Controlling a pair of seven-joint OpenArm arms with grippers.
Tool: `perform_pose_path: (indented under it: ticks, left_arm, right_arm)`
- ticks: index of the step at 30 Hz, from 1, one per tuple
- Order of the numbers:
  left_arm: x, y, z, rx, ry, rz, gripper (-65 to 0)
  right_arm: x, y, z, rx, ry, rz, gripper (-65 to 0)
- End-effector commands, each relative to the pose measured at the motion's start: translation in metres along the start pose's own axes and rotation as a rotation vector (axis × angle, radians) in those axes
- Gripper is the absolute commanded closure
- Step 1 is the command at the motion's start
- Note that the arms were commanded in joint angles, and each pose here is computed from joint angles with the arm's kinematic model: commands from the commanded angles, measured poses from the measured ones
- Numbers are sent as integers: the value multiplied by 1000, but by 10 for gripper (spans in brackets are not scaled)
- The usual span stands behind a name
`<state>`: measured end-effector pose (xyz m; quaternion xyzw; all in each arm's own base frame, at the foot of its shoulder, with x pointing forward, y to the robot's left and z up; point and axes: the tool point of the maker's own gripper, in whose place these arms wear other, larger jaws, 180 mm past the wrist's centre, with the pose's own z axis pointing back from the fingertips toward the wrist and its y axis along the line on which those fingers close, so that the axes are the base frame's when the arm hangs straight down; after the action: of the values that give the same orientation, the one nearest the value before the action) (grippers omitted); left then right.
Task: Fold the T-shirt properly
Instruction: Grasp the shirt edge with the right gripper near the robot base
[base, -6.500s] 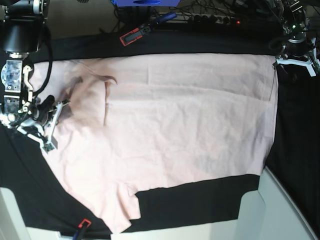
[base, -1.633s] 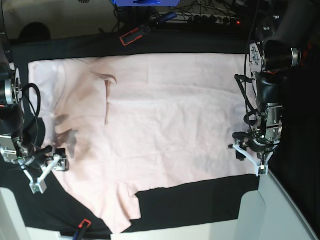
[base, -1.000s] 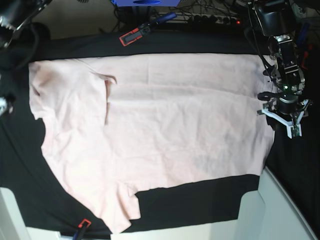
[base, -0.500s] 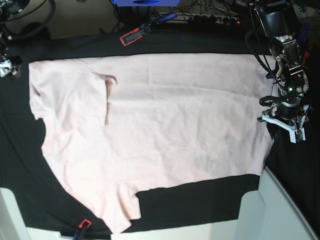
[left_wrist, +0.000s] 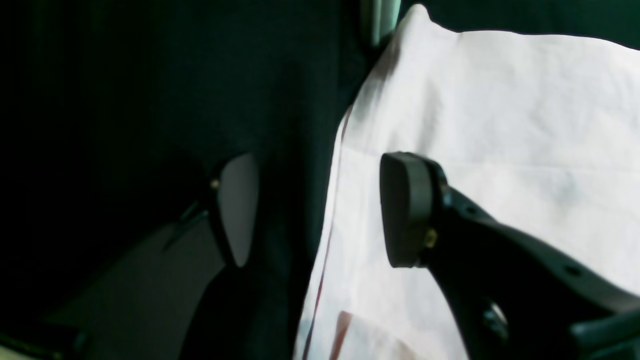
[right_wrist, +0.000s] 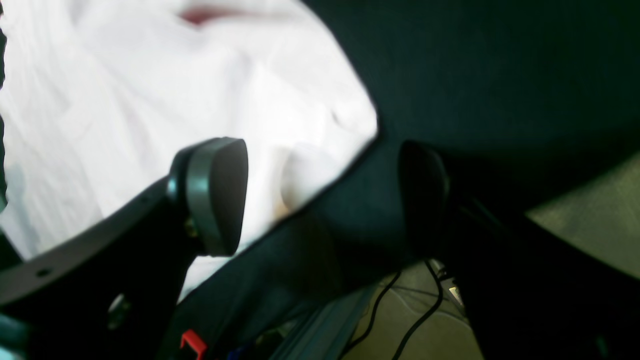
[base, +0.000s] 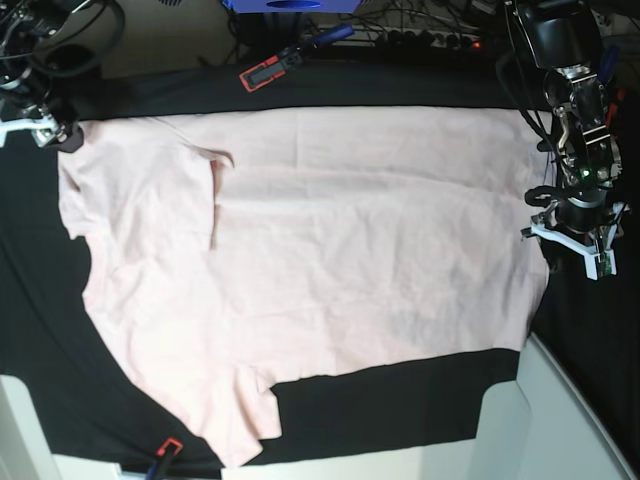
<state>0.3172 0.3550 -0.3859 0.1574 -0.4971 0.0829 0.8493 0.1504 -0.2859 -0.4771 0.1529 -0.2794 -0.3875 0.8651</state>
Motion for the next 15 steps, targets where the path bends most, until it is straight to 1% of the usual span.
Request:
perform_pose_path:
  ticks: [1, 4, 6, 11, 15]
  left_arm:
    - [20, 8, -1, 13, -58, -13, -380]
    - [16, 9, 1, 14, -50, -15, -380]
    - [15, 9, 1, 14, -48, -16, -380]
    - [15, 9, 1, 14, -48, -16, -380]
    - [15, 9, 1, 14, -48, -16, -380]
  right_arm:
    - [9, -3, 3, 4, -20, 12, -447]
    - [2, -7, -2, 12, 8, 1, -447]
    - [1, -4, -7, 27, 18, -8, -445]
    - [-1, 1, -9, 51, 25, 18, -443]
    - [-3, 9, -13, 67, 61, 22, -441]
